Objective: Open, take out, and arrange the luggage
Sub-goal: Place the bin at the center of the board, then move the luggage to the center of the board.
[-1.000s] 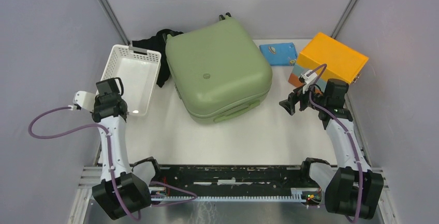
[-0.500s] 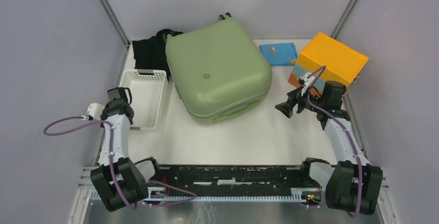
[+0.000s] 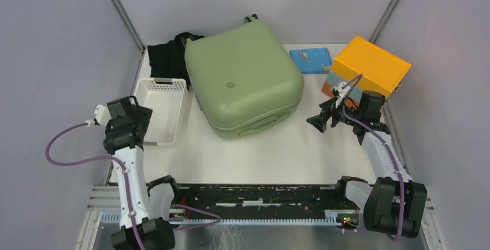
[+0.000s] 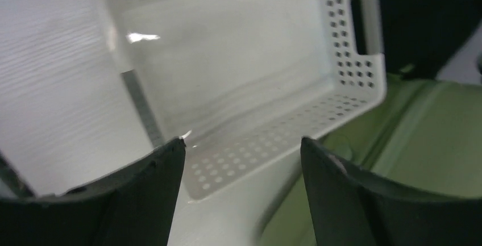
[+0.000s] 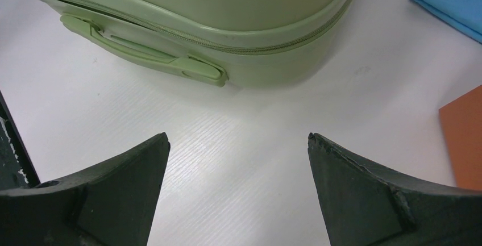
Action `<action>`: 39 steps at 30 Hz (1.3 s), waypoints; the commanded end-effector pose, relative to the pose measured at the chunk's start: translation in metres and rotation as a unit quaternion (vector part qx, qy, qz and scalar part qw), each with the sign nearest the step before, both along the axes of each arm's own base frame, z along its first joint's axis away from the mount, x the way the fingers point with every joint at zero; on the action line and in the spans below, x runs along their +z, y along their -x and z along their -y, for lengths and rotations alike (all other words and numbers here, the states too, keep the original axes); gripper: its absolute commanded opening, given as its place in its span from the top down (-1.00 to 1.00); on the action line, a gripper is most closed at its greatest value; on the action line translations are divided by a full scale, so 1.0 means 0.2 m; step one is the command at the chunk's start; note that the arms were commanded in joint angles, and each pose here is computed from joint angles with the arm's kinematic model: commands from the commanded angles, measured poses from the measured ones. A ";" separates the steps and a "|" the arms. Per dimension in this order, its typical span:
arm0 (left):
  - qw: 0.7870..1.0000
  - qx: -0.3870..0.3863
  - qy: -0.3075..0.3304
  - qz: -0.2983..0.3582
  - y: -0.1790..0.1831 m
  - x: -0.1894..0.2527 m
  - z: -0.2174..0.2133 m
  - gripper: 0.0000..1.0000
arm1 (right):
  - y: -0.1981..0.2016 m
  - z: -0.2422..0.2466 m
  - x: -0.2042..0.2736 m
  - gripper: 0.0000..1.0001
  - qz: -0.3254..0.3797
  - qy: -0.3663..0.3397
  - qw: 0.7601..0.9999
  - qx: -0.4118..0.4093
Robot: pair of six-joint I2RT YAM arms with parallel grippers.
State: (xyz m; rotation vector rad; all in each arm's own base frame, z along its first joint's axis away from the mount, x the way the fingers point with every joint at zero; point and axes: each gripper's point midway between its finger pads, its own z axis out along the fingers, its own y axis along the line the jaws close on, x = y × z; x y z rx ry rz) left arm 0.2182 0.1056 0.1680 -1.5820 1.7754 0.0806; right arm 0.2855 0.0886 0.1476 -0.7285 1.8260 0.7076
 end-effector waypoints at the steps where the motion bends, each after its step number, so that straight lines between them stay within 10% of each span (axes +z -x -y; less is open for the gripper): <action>1: 0.924 -0.349 0.008 0.158 -0.24 0.36 0.50 -0.61 | 0.01 -0.03 0.04 -0.96 0.040 0.006 0.998 0.043; 5: 0.804 -0.528 0.023 0.272 -0.20 0.62 0.95 -0.73 | 0.04 -0.04 0.03 -0.96 0.055 0.012 0.996 0.067; 15: 0.633 -0.703 0.006 0.323 0.11 0.81 1.65 -0.75 | 0.13 -0.06 -0.02 -0.96 0.110 0.038 0.985 0.126; 24: 0.485 -0.826 -0.212 0.195 0.33 0.48 2.34 -0.82 | 0.17 -0.03 -0.07 -0.96 0.080 0.074 0.983 0.150; 39: 0.430 -0.837 -0.337 -0.022 0.01 -0.14 2.60 -0.61 | 0.02 0.12 -0.07 -0.96 0.082 0.133 0.987 0.043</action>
